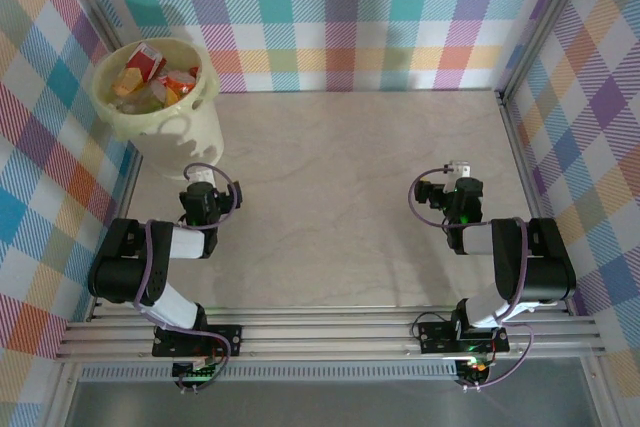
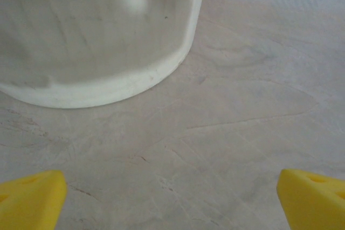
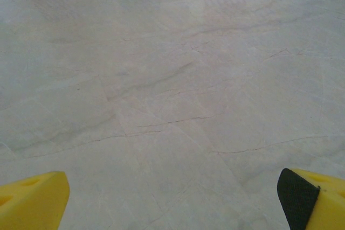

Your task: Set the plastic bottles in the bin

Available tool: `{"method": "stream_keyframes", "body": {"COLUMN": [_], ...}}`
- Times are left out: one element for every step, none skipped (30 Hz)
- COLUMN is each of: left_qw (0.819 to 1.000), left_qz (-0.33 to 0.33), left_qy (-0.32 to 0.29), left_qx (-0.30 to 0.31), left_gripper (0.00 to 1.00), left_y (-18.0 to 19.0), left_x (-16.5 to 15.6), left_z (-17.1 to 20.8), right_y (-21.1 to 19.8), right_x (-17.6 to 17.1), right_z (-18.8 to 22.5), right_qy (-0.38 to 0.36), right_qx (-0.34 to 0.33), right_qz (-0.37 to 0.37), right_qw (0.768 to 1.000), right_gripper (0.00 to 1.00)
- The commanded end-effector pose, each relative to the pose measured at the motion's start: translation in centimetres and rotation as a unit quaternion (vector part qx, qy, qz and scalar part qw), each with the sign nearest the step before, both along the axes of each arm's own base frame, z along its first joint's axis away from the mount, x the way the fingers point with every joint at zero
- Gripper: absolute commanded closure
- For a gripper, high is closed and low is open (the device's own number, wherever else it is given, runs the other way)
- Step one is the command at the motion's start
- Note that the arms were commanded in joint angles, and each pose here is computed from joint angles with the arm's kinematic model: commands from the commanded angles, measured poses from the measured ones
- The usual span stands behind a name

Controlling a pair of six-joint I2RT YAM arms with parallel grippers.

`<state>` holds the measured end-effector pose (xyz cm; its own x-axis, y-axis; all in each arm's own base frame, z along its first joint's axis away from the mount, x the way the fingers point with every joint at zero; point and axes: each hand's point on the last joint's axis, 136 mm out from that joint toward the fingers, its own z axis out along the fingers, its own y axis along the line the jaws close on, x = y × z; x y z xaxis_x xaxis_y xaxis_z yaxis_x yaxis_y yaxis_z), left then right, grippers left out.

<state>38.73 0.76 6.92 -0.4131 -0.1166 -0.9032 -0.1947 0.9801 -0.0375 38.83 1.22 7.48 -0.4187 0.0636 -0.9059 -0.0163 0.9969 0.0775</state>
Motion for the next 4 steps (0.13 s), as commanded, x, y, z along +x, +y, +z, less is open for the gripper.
{"method": "stream_keyframes", "body": {"left_qw": [0.999,1.000,1.000,1.000], "left_qz": [0.013,0.013,0.013,0.013], "left_qy": [-0.026,-0.026,-0.026,-0.025], "left_qx": [0.013,0.013,0.012,0.013], "left_gripper": [0.00,0.00,0.00,0.00], "left_y": [0.39,0.39,0.39,0.40], "left_x": [0.53,0.54,0.52,0.51], "left_z": [1.31,1.27,1.28,1.23], "right_y": [0.20,0.17,0.22,0.19], "right_x": [0.97,0.98,0.96,0.92], "right_z": [1.58,1.60,1.60,1.67], "right_qy": [-0.026,-0.026,-0.027,-0.029], "right_qx": [-0.001,-0.001,-0.002,-0.002], "right_qz": [0.009,0.009,0.010,0.010], "right_qw": [1.000,1.000,1.000,1.000], "right_gripper": [0.00,0.00,0.00,0.00]}}
